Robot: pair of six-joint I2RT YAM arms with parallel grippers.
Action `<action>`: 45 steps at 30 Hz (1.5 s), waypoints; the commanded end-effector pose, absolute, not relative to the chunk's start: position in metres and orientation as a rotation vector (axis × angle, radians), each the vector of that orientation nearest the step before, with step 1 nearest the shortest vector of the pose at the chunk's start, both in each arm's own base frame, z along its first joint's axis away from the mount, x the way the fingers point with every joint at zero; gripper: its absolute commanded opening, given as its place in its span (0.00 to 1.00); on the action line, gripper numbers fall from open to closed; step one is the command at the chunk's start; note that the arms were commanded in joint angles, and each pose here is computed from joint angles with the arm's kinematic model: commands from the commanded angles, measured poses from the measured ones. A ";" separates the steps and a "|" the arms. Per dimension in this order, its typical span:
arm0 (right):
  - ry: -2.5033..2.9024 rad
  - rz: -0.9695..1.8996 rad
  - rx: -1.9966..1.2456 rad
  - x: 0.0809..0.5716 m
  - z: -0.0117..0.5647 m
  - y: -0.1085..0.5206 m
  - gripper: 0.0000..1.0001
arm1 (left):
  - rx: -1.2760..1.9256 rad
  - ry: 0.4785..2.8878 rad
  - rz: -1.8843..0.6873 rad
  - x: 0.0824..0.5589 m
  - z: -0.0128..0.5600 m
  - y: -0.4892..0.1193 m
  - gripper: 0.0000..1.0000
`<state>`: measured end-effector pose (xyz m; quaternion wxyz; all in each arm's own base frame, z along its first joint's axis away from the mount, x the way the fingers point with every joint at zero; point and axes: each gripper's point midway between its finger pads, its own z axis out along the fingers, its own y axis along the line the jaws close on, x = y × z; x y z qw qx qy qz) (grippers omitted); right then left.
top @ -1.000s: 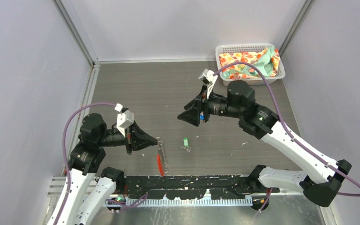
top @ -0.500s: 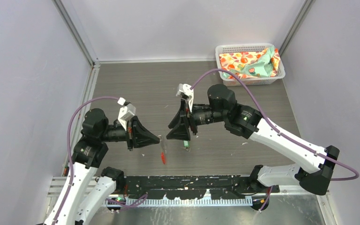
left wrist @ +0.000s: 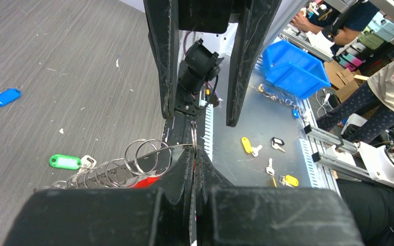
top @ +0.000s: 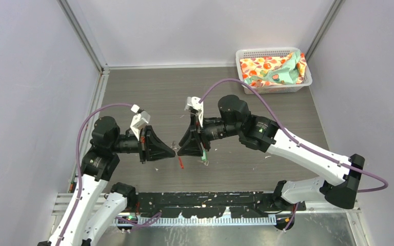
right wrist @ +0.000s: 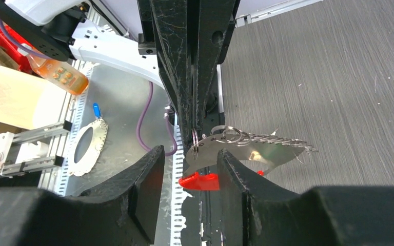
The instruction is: Put the keys on the keyring
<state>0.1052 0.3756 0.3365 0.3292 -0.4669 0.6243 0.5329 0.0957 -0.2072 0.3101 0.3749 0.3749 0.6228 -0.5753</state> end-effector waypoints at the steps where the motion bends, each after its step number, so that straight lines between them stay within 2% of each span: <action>1: 1.525 1.382 -1.227 0.104 0.365 0.383 0.46 | 1.013 1.504 -1.469 0.088 0.334 -0.207 0.00; 11: 1.559 1.377 -1.252 0.102 0.359 0.389 0.22 | 1.018 1.503 -1.476 0.088 0.335 -0.207 0.00; 18: 1.567 1.380 -1.268 0.098 0.357 0.389 0.17 | 1.019 1.513 -1.479 0.089 0.335 -0.208 0.00; 20: 1.574 1.372 -1.278 0.097 0.354 0.389 0.13 | 1.019 1.513 -1.476 0.089 0.336 -0.207 0.00; 21: 1.582 1.361 -1.281 0.098 0.352 0.390 0.05 | 1.019 1.513 -1.475 0.089 0.336 -0.207 0.00; 22: 1.585 1.348 -1.278 0.099 0.351 0.390 0.02 | 1.018 1.514 -1.474 0.090 0.337 -0.207 0.00; 26: 1.533 1.327 -1.188 0.106 0.362 0.390 0.01 | 1.005 1.519 -1.469 0.092 0.340 -0.208 0.00; 30: 1.438 1.336 -1.083 0.111 0.378 0.385 0.01 | 1.003 1.521 -1.482 0.088 0.342 -0.207 0.19; 34: 1.352 1.370 -1.031 0.109 0.393 0.382 0.01 | 1.018 1.518 -1.501 0.084 0.340 -0.207 0.28; 45: 1.314 1.426 -1.009 0.104 0.390 0.383 0.01 | 1.017 1.496 -1.476 0.088 0.343 -0.207 0.29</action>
